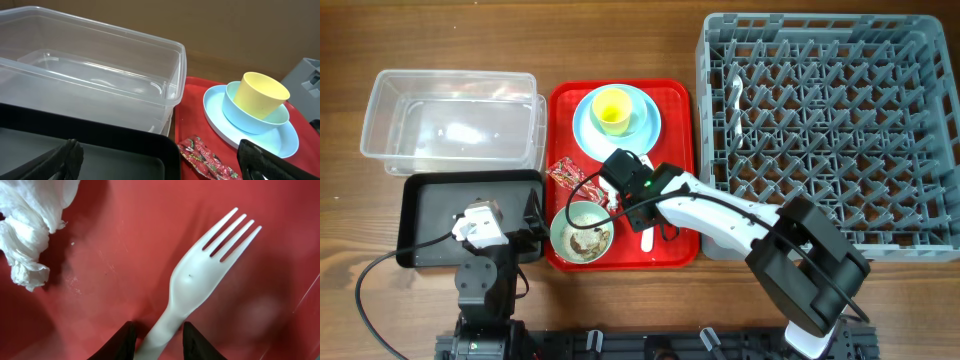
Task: Sort waste into correct bins and load items into the dishwasher rack
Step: 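Grasp the white fork on the red tray with the right gripper, then carry the fork with the right gripper and place it in the rack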
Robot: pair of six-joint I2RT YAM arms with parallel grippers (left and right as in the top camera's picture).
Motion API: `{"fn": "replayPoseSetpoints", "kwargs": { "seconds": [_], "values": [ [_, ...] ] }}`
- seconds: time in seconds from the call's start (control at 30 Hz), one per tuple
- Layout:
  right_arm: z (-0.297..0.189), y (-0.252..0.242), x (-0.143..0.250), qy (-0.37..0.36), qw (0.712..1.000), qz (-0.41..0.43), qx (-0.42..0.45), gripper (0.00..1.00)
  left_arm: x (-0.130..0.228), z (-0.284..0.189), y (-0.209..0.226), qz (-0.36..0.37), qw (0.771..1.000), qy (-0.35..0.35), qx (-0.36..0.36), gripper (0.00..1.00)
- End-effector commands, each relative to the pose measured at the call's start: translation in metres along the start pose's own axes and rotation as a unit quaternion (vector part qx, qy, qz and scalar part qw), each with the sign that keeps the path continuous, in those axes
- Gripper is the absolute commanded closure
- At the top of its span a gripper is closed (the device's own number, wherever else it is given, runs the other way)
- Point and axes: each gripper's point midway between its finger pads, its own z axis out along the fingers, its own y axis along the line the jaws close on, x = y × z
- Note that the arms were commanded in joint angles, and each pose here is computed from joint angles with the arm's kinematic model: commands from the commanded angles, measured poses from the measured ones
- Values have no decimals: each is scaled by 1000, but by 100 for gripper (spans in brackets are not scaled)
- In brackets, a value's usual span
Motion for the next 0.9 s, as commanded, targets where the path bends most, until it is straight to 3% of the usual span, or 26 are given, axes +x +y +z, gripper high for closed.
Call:
{"fn": "replayPoseSetpoints", "kwargs": {
  "seconds": [0.0, 0.17, 0.23, 0.43, 0.7, 0.87],
  "values": [
    [10, -6, 10, 16, 1000, -10, 16, 68, 0, 0, 3, 8, 1000, -2, -8, 0],
    [24, -13, 31, 34, 999, -9, 24, 68, 0, 0, 3, 8, 1000, -2, -8, 0],
    [25, -14, 33, 36, 999, -9, 24, 80, 0, 0, 3, 8, 1000, -2, -8, 0],
    [5, -5, 25, 43, 999, -9, 3, 89, 0, 0, 3, 8, 1000, -2, -8, 0],
    [-105, -19, -64, -90, 995, 22, -39, 91, 0, 0, 3, 8, 1000, -2, -8, 0],
    [-140, -82, -103, -150, 985, 79, -27, 95, 0, 0, 3, 8, 1000, -2, -8, 0]
  ]
}}
